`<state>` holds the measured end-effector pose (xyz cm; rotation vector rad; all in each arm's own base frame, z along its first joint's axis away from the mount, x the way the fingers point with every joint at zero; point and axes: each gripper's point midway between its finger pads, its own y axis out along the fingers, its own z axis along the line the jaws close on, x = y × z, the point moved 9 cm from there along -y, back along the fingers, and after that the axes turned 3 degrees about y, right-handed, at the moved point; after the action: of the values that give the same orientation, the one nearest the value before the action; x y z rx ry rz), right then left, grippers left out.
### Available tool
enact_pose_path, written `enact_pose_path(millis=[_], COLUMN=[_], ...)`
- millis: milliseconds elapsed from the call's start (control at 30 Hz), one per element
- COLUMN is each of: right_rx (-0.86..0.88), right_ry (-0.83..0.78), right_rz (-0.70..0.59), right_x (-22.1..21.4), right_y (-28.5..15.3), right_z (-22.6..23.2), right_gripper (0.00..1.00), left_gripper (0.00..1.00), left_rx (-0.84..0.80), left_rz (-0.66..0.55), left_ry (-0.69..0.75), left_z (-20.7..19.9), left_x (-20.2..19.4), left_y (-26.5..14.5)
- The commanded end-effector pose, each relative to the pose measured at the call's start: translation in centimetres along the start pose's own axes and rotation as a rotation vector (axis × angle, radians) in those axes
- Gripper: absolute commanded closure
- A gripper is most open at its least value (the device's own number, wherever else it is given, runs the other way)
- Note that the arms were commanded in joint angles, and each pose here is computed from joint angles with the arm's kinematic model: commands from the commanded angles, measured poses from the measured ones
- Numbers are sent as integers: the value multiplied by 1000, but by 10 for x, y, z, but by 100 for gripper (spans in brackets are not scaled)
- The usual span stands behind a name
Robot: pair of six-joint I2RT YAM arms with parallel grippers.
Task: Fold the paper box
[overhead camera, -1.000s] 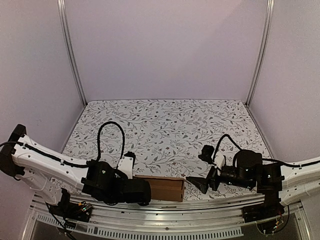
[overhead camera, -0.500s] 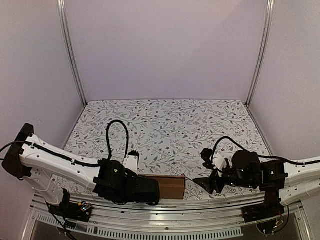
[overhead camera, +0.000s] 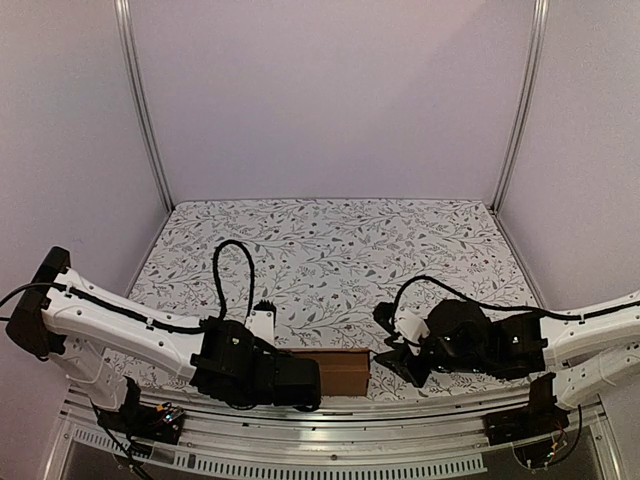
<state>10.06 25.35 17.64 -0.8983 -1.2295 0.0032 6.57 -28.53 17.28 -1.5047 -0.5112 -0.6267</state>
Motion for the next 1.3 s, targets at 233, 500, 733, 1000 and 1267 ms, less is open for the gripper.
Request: enact_pose_path(millis=[233,500,733,1000,1267], right_rx=[-47,-73,-66,-74,-72], right_ry=[-31,-40,-45,-34,82], right_rz=[15,22,10,-12,-28], right_x=[7,8,14,21,43], right_y=[8,14,17,15,7], right_z=[4,4,6,6,10], right_gripper=[85,92,94,100,100], left_gripper=[100,100,100,100,100], left_rx=[42,24,22,15,42], left_rz=[-12,-48,-51,-65,-74], left_ry=[-50,-41,-35,-5,51], left_z=[0,-5,-8,-13,-23], left_x=[-4,-1,-2,-3,-7], left_y=[1,-6,-7,-9,-7])
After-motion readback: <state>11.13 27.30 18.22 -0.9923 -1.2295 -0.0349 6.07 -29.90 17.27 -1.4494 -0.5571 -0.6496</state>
